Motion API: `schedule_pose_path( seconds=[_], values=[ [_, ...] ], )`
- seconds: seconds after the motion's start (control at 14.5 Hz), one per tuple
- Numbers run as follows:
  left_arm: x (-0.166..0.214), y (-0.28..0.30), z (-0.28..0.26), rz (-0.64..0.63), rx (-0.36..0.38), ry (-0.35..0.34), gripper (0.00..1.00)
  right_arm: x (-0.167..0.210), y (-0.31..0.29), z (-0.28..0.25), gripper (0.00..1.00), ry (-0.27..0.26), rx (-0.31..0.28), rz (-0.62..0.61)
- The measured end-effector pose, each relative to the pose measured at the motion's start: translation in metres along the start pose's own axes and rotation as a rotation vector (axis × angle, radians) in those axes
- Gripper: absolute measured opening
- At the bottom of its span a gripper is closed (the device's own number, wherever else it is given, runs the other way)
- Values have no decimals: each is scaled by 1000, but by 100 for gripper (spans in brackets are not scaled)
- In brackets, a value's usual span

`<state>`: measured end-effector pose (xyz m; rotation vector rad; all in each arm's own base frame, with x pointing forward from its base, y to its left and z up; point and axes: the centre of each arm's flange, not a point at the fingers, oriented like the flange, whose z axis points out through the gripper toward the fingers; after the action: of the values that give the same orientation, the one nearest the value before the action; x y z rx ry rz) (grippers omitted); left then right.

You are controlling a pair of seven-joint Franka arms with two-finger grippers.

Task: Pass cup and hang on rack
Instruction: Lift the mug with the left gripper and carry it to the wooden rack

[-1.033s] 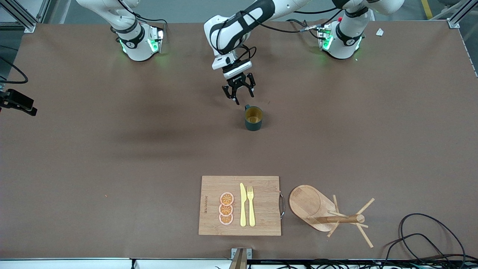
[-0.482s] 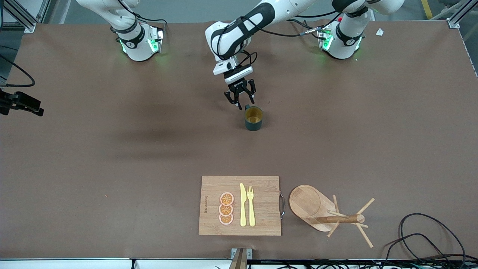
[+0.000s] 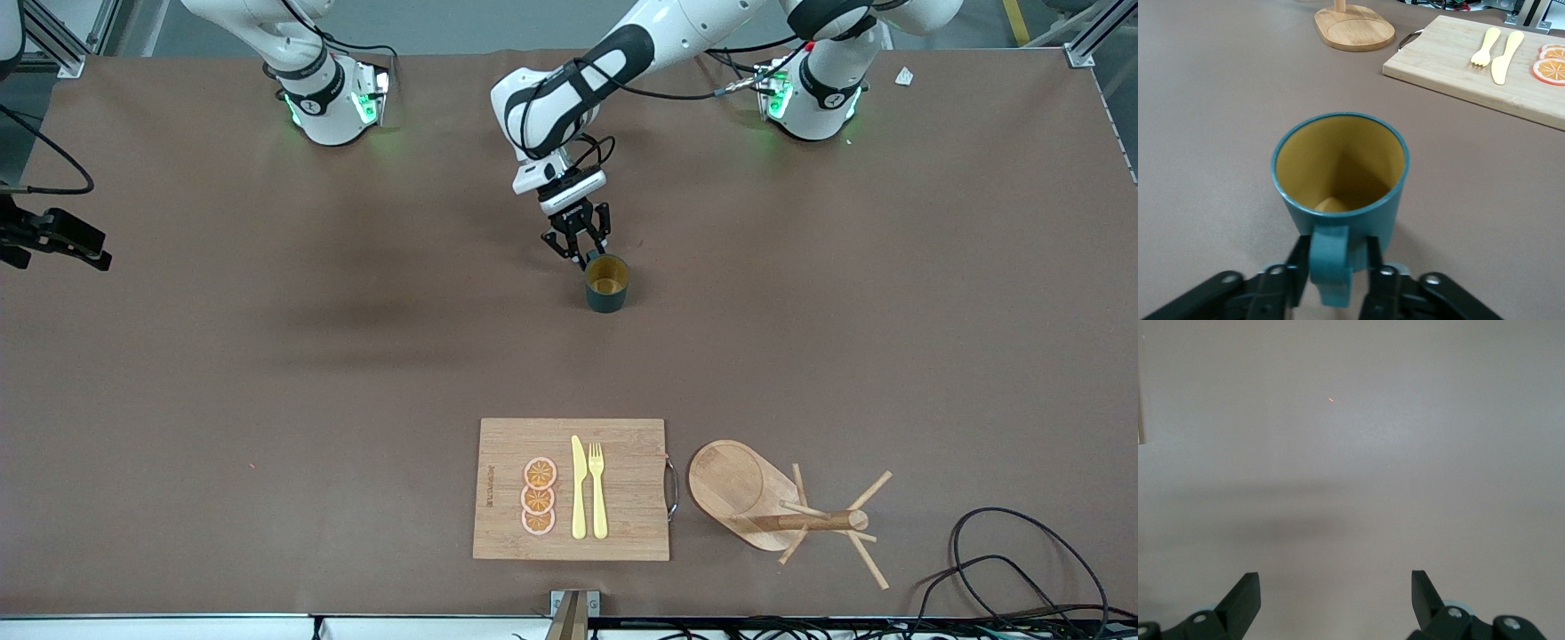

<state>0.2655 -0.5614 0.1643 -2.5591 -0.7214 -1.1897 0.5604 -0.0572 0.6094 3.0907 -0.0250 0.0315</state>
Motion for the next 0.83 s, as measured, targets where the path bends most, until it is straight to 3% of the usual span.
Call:
schedule_pose_path(
  seconds=[0.07, 0.48, 0.62, 0.83],
  values=[
    [1, 3, -1, -5, -2, -2, 22, 0, -1, -1, 100, 2, 0, -2],
    [33, 38, -14, -17, -26, -21, 21, 0, -2, -1, 100, 4, 1, -4],
    [67, 64, -25, -50, -18, -67, 21, 0, -2, -1, 100, 4, 1, -4],
    [147, 100, -42, -153, 15, -195, 21, 0, -2, -1, 100, 4, 1, -4]
  ],
)
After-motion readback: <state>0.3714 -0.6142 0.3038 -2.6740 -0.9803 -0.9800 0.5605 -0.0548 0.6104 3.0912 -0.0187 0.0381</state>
